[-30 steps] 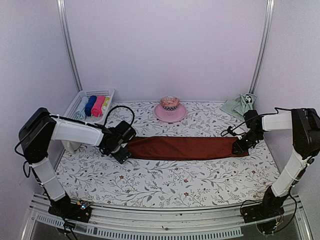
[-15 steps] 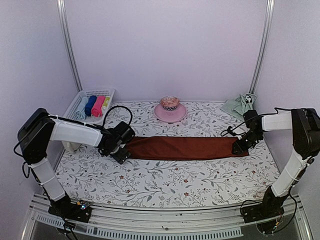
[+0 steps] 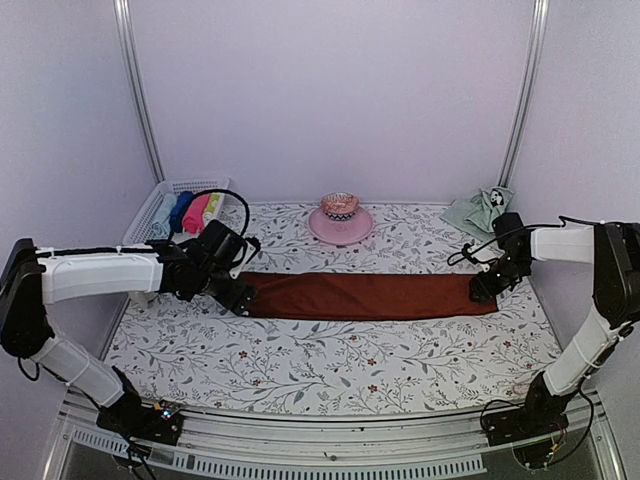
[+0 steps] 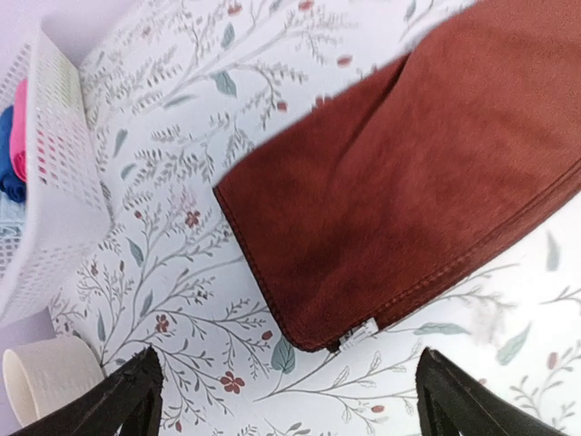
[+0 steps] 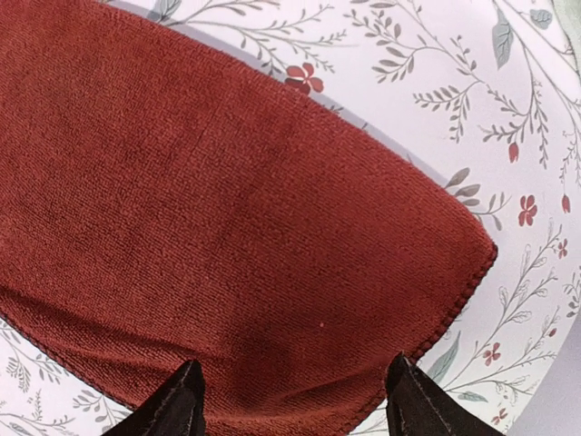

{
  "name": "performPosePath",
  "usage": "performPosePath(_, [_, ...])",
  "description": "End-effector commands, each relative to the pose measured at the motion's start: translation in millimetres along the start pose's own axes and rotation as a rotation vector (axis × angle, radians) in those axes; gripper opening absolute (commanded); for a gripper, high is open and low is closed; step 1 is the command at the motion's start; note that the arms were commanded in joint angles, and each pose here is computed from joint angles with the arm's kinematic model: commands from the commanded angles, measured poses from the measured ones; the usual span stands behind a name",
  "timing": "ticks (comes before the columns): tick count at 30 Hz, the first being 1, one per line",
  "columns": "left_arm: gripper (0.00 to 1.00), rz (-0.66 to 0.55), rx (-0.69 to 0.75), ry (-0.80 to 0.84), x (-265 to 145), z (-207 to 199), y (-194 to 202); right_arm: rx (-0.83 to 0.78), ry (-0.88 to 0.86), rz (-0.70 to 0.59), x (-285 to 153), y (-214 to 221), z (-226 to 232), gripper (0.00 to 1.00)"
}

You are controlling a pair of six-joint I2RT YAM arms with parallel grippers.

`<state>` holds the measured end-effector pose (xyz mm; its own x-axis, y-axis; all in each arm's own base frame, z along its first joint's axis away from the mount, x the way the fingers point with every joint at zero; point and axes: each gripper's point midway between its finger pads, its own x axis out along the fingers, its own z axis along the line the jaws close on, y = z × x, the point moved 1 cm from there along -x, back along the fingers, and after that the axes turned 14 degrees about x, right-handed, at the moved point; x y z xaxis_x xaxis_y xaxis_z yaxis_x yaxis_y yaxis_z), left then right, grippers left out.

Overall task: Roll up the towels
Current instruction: Smooth out the towel at the center of the board, then pick up the towel from the center of the board.

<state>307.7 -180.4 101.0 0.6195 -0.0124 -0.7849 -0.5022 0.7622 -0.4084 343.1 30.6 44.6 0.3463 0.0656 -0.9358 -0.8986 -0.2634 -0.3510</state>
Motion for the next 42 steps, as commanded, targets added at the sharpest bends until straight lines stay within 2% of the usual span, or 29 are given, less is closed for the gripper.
performPosePath(1, [0.97, -0.145, -0.026, 0.017, -25, 10, -33, 0.057, 0.031, -0.044, -15, -12, -18, 0.71])
performPosePath(7, [0.97, -0.207, -0.065, -0.076, -29, 19, -57, 0.24, -0.037, -0.069, -20, -9, -49, 0.76])
performPosePath(14, [0.97, -0.203, -0.017, -0.135, -23, 0, -61, 0.306, -0.102, 0.003, 1, 12, -45, 0.77])
performPosePath(25, [0.97, -0.247, 0.006, -0.132, -20, -35, -57, 0.332, -0.155, 0.064, 18, 23, -37, 0.66])
performPosePath(37, [0.97, -0.294, 0.045, -0.127, -12, -58, -52, 0.355, -0.209, 0.137, 38, 36, -26, 0.41])
performPosePath(40, [0.97, -0.284, 0.058, -0.136, -9, -60, -49, 0.359, -0.237, 0.145, 40, 36, -22, 0.26])
performPosePath(42, [0.97, -0.284, 0.06, -0.145, -9, -59, -47, 0.359, -0.229, 0.15, 41, 36, -23, 0.09])
